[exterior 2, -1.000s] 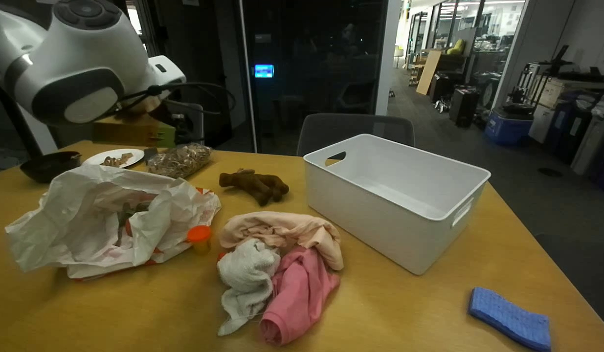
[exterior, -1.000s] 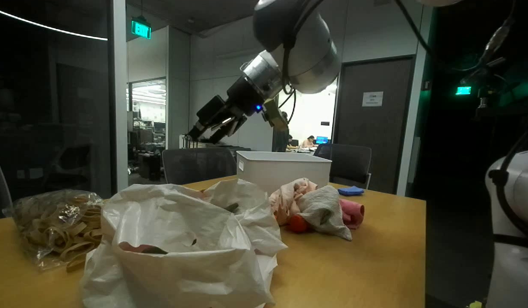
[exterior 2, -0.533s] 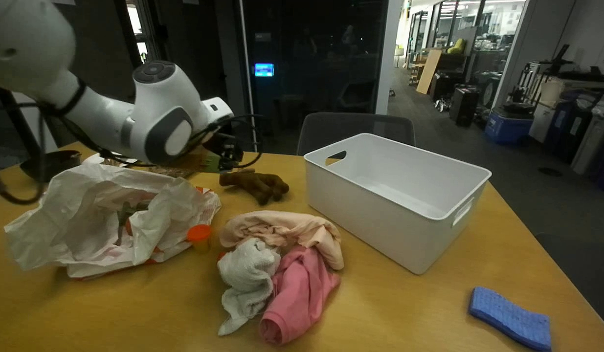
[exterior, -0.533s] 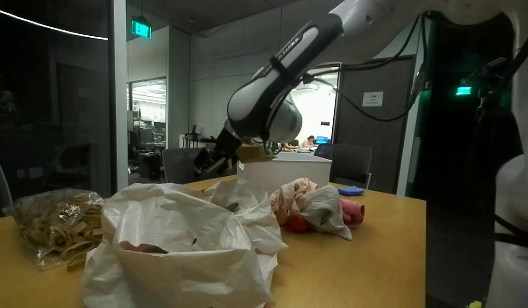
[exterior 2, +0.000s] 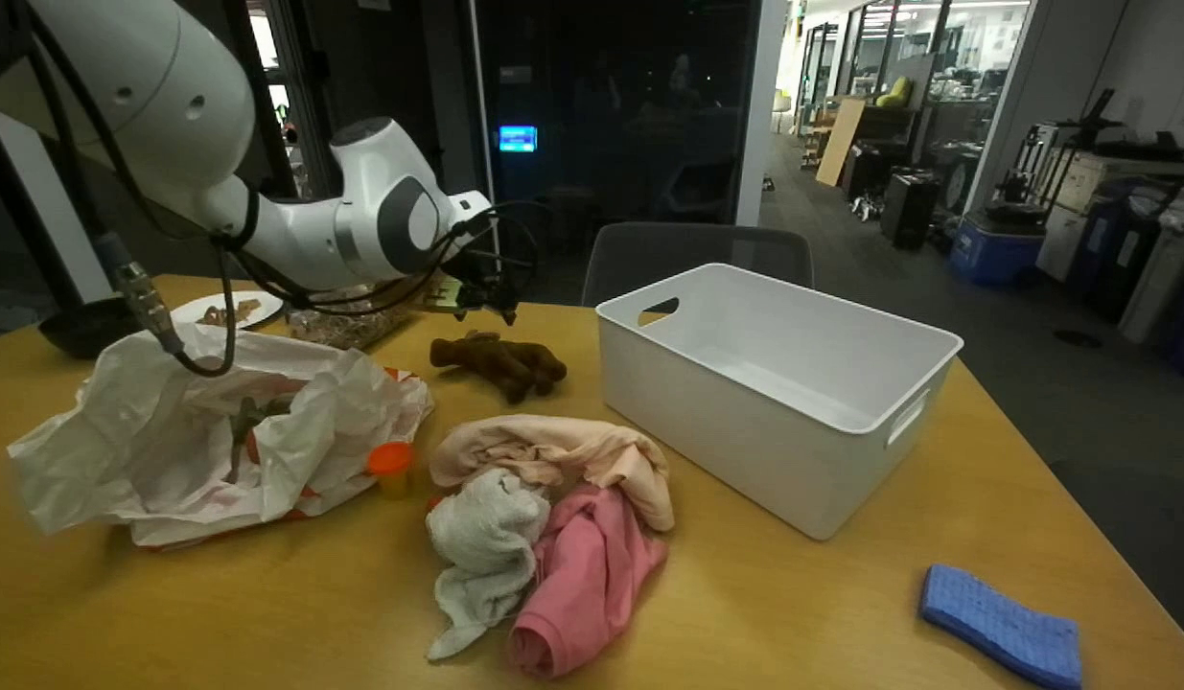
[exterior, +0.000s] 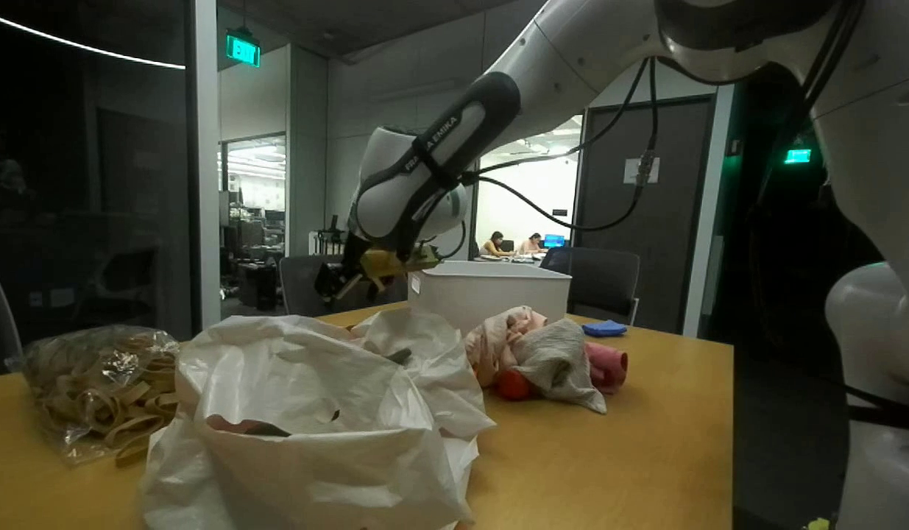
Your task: Put the three plush toys into the carrier bag
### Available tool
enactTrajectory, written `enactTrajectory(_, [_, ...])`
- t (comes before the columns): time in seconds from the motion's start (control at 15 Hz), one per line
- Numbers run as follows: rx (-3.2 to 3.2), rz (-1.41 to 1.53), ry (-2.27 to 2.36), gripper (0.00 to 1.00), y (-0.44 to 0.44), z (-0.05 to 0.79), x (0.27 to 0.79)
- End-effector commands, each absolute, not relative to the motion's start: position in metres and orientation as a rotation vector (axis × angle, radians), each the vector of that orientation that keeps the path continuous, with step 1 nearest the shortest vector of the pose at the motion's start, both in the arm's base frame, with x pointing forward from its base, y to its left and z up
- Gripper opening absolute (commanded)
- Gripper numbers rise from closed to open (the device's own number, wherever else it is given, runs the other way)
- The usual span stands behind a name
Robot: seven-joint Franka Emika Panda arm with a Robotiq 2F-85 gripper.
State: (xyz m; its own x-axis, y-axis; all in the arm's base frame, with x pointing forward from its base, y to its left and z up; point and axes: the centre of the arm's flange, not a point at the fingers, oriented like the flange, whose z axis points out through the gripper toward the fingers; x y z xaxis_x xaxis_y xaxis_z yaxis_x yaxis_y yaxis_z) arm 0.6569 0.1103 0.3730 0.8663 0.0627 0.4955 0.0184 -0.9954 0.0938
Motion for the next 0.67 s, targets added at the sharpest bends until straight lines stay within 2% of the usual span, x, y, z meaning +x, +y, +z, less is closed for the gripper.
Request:
enactTrajectory(0.0, [2.982,0.679,-0.005,1.0,0.158,0.374,0.685])
enactTrajectory(0.6, [2.887,0.566,-0.128,1.0,0.139,0.334,0.708])
